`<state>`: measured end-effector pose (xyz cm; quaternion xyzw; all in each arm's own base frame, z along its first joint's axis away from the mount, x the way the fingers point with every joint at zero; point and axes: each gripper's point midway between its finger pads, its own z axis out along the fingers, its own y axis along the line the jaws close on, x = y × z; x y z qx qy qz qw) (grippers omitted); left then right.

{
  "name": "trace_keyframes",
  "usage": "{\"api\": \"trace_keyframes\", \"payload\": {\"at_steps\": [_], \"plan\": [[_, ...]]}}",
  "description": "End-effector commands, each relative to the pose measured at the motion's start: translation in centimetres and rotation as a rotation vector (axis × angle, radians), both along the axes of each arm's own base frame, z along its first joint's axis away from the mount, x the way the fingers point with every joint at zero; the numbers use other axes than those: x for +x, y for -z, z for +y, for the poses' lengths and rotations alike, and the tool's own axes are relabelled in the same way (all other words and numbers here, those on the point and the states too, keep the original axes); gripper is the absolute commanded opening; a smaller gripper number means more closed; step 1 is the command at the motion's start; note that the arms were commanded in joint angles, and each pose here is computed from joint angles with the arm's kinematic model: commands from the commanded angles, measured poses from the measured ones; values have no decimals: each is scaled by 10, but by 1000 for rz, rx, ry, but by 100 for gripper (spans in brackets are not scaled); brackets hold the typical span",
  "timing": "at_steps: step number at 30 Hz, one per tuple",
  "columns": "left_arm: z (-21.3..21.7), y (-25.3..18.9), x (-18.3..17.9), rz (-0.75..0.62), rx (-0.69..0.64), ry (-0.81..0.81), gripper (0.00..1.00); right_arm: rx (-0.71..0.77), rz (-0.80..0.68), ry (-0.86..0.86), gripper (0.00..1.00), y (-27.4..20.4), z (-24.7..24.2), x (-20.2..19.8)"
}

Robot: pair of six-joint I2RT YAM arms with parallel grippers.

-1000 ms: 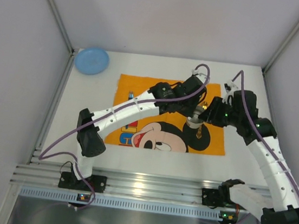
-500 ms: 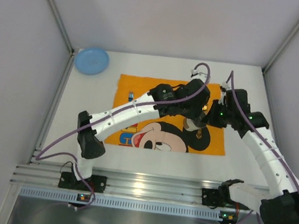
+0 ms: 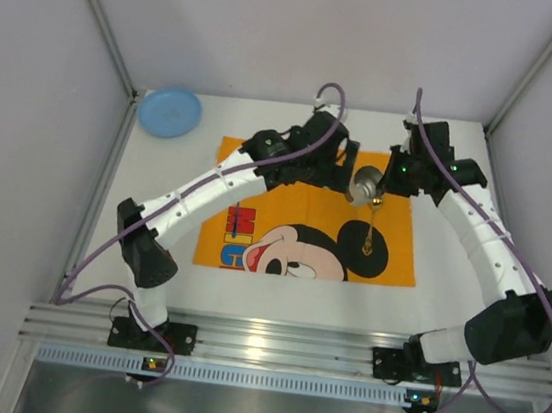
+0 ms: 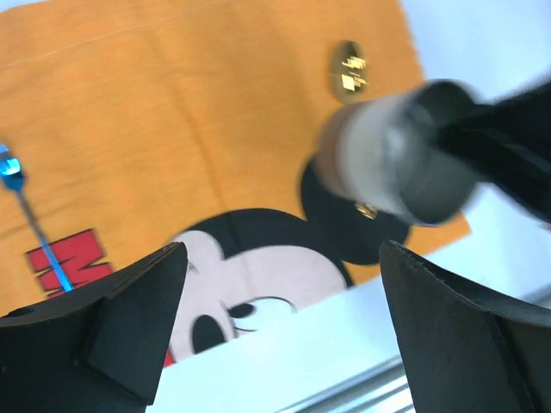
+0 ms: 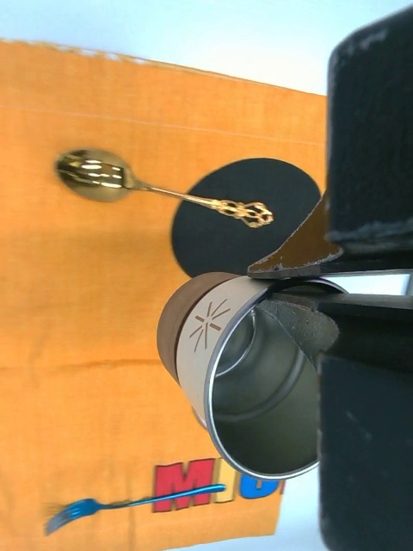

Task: Set the dinner table for one person

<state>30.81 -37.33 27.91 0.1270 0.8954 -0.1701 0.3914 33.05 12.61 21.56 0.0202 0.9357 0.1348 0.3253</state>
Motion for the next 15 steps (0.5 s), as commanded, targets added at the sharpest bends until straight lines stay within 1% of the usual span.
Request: {"api": "trace_keyframes", "payload": {"at_steps": [1,2,4,5,7,8,9,10,11,12,13,15], "plan": [[77,-30,50,-37,-117,-157,98,-38,-73,26,0,-22,-8,39],[103,-23,68,-26,-118,-209,99,-42,-67,39,0,-21,-8,54],[130,-19,82,-28,-90,-243,98,-62,-60,77,0,-18,-17,73],[154,-18,95,-30,-71,-277,99,-66,-43,87,0,-13,-18,88],[174,-9,109,-14,-54,-304,98,-77,-18,122,0,-7,-27,104],[198,-3,122,-8,-48,-351,98,-96,9,152,0,-1,-32,118],[207,4,128,12,-60,-362,98,-99,22,161,0,2,-34,125],[230,11,139,23,-67,-409,98,-119,63,186,0,20,-41,135],[241,23,143,48,-77,-433,98,-119,46,197,0,12,-43,144],[245,29,151,62,-108,-432,98,-123,54,206,0,16,-46,150],[265,35,159,66,-116,-475,98,-131,87,226,0,33,-51,158],[276,53,168,100,-134,-494,97,-130,83,249,0,33,-56,170]]}}
